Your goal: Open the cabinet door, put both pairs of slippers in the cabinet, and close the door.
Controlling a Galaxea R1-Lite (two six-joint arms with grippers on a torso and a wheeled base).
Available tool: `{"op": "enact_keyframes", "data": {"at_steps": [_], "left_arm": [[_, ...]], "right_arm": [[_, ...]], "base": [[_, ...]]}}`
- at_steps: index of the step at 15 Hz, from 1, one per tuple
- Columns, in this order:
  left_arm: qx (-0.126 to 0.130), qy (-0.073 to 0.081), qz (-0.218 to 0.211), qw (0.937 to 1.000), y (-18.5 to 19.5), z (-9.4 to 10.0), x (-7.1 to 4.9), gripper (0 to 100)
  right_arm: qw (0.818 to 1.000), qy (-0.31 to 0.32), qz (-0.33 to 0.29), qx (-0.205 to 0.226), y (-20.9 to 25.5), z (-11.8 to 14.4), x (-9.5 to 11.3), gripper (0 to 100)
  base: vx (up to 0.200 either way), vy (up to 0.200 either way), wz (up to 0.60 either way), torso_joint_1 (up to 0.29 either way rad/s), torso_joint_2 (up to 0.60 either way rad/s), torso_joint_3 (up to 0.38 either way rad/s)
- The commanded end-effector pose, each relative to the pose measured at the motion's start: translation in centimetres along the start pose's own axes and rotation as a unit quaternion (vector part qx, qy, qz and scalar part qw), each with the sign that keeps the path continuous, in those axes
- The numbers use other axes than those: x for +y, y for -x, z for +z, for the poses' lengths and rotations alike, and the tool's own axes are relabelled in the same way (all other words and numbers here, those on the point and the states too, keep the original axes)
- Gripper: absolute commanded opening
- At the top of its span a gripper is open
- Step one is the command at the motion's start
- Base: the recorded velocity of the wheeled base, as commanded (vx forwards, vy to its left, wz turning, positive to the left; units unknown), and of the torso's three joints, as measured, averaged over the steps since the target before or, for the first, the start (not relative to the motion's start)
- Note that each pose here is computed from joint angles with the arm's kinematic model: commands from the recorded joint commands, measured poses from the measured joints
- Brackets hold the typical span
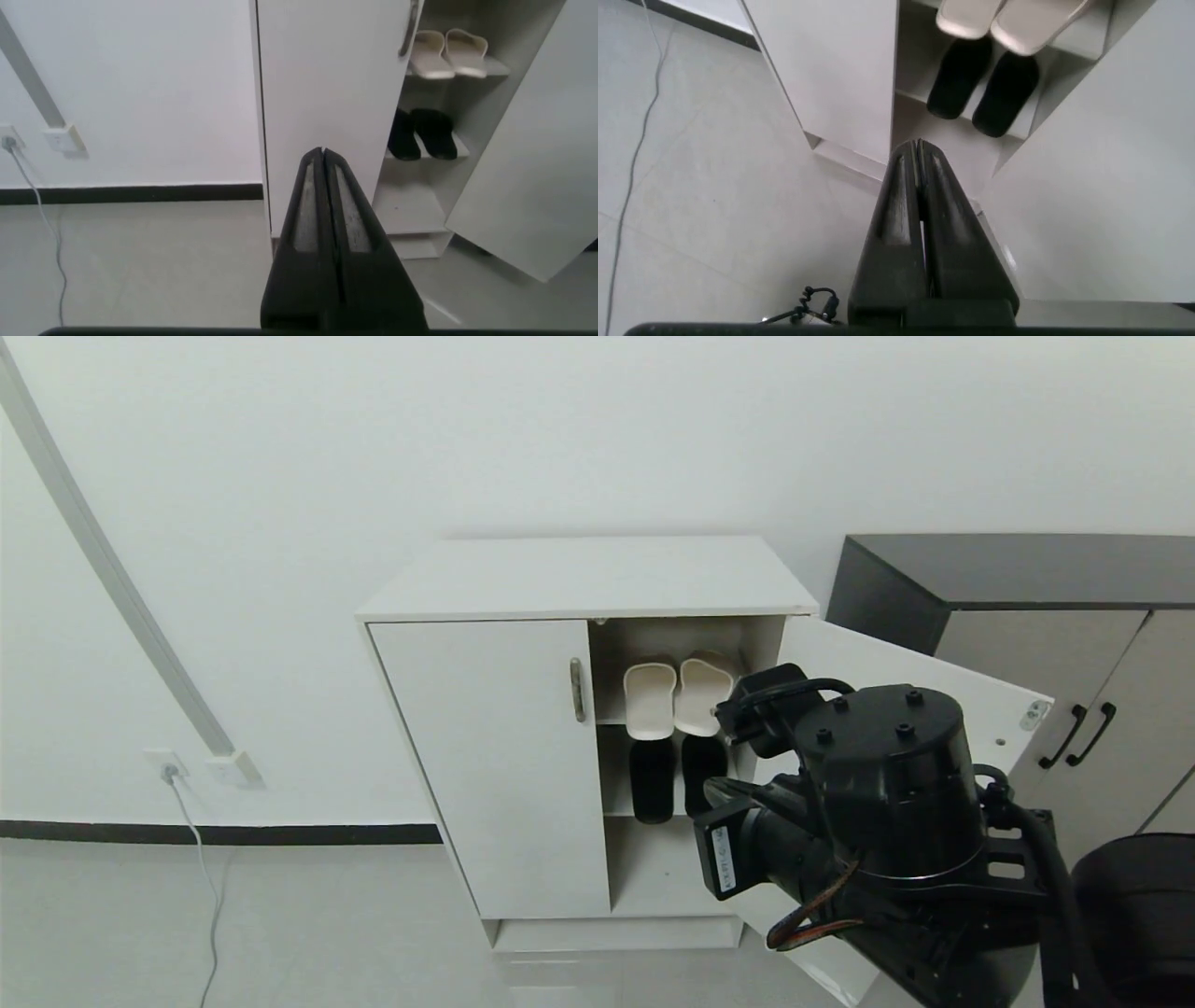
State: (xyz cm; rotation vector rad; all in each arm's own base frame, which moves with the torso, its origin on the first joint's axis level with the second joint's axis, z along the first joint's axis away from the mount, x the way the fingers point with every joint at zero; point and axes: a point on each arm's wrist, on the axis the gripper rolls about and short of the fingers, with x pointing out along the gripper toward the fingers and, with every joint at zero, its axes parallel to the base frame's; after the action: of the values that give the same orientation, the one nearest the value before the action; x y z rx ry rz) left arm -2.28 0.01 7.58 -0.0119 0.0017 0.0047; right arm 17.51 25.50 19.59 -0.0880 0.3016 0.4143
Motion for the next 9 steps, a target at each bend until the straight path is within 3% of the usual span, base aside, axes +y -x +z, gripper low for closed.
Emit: {"op": "enact_keyframes", "data": {"at_steps": [1, 9], "left_arm": [[0.0, 0.0, 0.001, 1.0, 0.0, 0.0, 0.0, 0], [0.0, 0.001, 0.001, 1.0, 0.0, 0.0, 0.0, 0]], "right_arm": [[1.0, 0.0, -0.001, 0.0, 0.01, -0.01, -0.01, 0], [1.0, 0.002, 0.0, 0.002, 0.01, -0.2, -0.04, 0]], "base": [[0.0, 0.0, 0.0, 0.188, -0.51, -0.32], [0.0, 0.0, 0.0, 0.222, -0.54, -0.319]]}}
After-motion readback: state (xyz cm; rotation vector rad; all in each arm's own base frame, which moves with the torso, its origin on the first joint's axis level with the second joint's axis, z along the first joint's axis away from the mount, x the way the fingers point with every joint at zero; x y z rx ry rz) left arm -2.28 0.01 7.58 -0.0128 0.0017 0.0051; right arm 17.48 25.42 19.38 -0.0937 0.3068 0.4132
